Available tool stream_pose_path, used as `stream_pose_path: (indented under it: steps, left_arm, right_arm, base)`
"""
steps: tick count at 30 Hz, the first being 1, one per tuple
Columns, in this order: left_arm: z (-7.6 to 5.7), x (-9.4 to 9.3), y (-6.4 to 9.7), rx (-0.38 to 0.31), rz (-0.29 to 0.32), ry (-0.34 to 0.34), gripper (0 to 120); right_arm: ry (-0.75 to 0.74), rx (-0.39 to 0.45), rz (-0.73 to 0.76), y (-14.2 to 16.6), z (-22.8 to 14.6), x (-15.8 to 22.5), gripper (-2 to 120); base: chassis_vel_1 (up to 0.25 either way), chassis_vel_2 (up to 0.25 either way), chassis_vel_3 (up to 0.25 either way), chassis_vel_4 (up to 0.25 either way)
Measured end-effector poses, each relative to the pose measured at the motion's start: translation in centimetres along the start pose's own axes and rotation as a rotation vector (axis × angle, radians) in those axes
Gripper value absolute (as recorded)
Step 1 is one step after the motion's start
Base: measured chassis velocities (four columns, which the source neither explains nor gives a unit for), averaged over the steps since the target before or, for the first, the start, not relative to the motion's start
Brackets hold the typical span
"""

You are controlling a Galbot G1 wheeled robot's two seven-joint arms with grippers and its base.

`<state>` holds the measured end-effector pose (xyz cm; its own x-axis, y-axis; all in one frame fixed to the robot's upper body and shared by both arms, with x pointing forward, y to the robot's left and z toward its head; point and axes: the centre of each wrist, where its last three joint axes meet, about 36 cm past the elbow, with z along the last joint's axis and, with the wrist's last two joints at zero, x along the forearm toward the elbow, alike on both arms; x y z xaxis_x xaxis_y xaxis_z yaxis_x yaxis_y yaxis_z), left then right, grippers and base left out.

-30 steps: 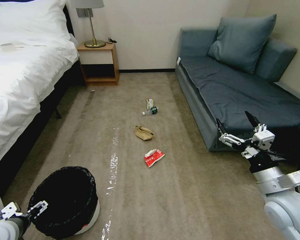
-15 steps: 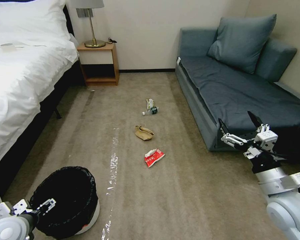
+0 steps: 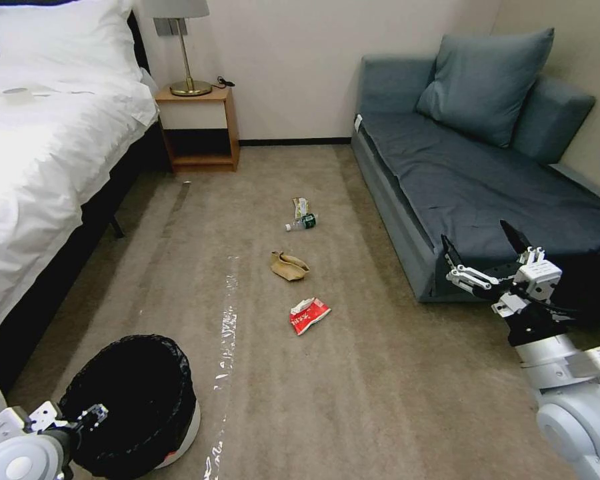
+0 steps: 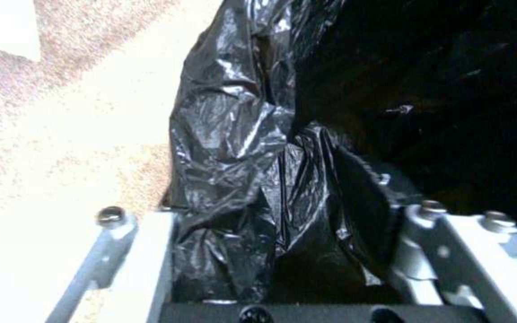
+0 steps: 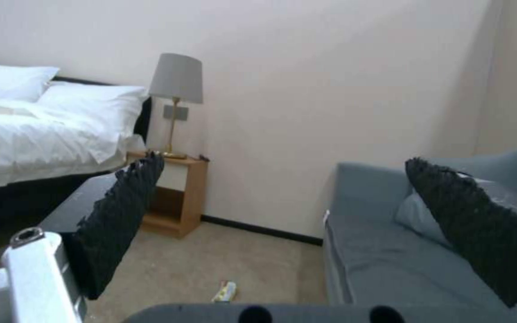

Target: Pick up the trash bin, then pick up the garbage on the floor and place it into the trash bin.

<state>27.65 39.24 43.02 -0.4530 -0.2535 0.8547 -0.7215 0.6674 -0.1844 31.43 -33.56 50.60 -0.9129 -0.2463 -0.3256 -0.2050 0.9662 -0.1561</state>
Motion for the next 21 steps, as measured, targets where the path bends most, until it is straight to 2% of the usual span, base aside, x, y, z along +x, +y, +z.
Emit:
stream_pose_path:
  steps: [1, 5, 6, 9, 10, 16, 17, 19, 20, 21]
  left_arm:
    - [0.0, 0.0, 0.0, 0.001, 0.002, 0.002, 36]
    - [0.0, -0.1, 0.1, 0.002, 0.007, 0.004, 29]
    - [0.0, -0.1, 0.0, 0.001, 0.015, 0.005, 20]
    - [0.1, -0.1, 0.0, 0.001, 0.033, 0.004, 12]
    - [0.1, 0.0, -0.1, 0.000, 0.048, 0.002, 4]
    - [0.2, 0.8, -0.6, -0.020, 0.077, -0.010, 1]
    - [0.1, 1.6, -0.8, -0.029, 0.094, -0.030, 1]
    - [0.1, 1.7, -0.8, -0.031, 0.097, -0.034, 1]
    - [-0.1, 2.4, -1.1, -0.044, 0.107, -0.074, 1]
    - [-0.1, 2.4, -1.1, -0.044, 0.107, -0.074, 1]
  right_arm:
    - [-0.001, 0.002, 0.001, -0.1, -0.1, 0.0, 100]
    - [0.000, 0.005, 0.003, -0.2, -0.2, 0.1, 100]
    - [0.002, 0.006, 0.006, -0.2, -0.2, 0.2, 100]
    - [0.003, 0.006, 0.010, -0.3, -0.2, 0.3, 100]
    - [0.002, 0.004, 0.012, -0.3, -0.2, 0.3, 100]
    - [-0.002, -0.016, 0.028, -0.4, -0.3, 0.2, 100]
    - [-0.006, -0.019, 0.033, -0.4, -0.4, 0.0, 100]
    - [-0.007, -0.020, 0.034, -0.4, -0.4, 0.0, 100]
    - [-0.010, -0.023, 0.039, -0.4, -0.5, -0.1, 100]
    - [-0.010, -0.023, 0.039, -0.4, -0.5, -0.1, 100]
  base:
    - [0.000, 0.000, 0.000, 0.000]
    - [0.000, 0.000, 0.000, 0.000]
    - [0.000, 0.000, 0.000, 0.000]
    - [0.000, 0.000, 0.000, 0.000]
    - [0.000, 0.000, 0.000, 0.000]
    - [0.000, 0.000, 0.000, 0.000]
    - [0.000, 0.000, 0.000, 0.000]
    - [0.000, 0.000, 0.000, 0.000]
    - [0.000, 0.000, 0.000, 0.000]
    - [0.000, 0.000, 0.000, 0.000]
